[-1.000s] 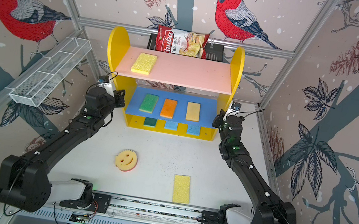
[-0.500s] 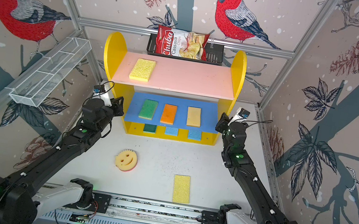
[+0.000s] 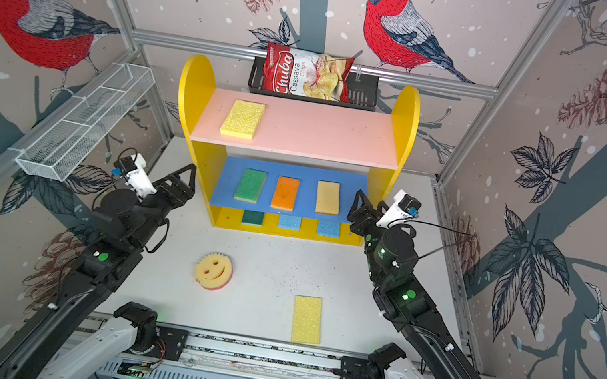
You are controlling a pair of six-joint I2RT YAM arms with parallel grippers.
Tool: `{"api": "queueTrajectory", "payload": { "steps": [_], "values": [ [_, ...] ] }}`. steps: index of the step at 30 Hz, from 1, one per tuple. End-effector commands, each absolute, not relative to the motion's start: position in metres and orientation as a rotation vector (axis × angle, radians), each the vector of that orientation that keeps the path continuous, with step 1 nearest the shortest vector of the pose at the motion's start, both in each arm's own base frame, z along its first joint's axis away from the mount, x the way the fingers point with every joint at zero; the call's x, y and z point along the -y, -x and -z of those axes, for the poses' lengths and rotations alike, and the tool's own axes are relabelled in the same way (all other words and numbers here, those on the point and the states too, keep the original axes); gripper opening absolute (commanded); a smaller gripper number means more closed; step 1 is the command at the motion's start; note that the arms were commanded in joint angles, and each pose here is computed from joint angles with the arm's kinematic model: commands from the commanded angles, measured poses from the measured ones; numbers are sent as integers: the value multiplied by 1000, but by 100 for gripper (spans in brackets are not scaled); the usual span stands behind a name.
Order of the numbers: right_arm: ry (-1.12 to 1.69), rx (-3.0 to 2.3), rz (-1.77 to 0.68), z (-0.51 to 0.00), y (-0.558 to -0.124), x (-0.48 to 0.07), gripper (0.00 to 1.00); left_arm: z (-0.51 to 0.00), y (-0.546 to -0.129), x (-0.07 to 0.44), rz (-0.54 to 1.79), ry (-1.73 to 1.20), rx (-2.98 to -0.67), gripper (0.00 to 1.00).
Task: Place and organize the cleaning sponges onto the shelf
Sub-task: 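Move right gripper down to the flat yellow sponge while left gripper lowers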
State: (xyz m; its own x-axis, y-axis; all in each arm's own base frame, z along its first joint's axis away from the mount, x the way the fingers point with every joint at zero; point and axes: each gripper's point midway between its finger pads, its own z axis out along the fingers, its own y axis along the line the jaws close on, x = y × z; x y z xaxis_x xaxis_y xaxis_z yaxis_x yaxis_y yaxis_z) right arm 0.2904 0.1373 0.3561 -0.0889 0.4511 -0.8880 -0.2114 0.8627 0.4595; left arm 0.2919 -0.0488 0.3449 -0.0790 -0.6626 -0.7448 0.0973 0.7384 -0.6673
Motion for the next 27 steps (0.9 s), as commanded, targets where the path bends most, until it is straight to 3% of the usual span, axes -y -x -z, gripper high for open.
{"api": "queueTrajectory", "payload": {
  "steps": [1, 7, 12, 18, 22, 27],
  "values": [
    [-196, -1490, -551, -382, -278, -139, 66, -333, -279, 38, 629, 535, -1558, 79],
    [-62, -1435, -670, -415, -267, -186, 62, -305, -268, 35, 611, 562, -1624, 80],
    [43, -1523, -673, -392, -274, -231, 63, -276, -267, 35, 569, 577, -1725, 81],
    [78, -1808, -580, -303, -281, -245, 63, -254, -267, 44, 578, 544, -1805, 79],
    [64, -2042, -451, -222, -268, -223, 76, -239, -272, 56, 623, 507, -1859, 78],
    [73, -2315, -359, -138, -233, -197, 81, -227, -279, 66, 675, 498, -1886, 78]
  ]
}}
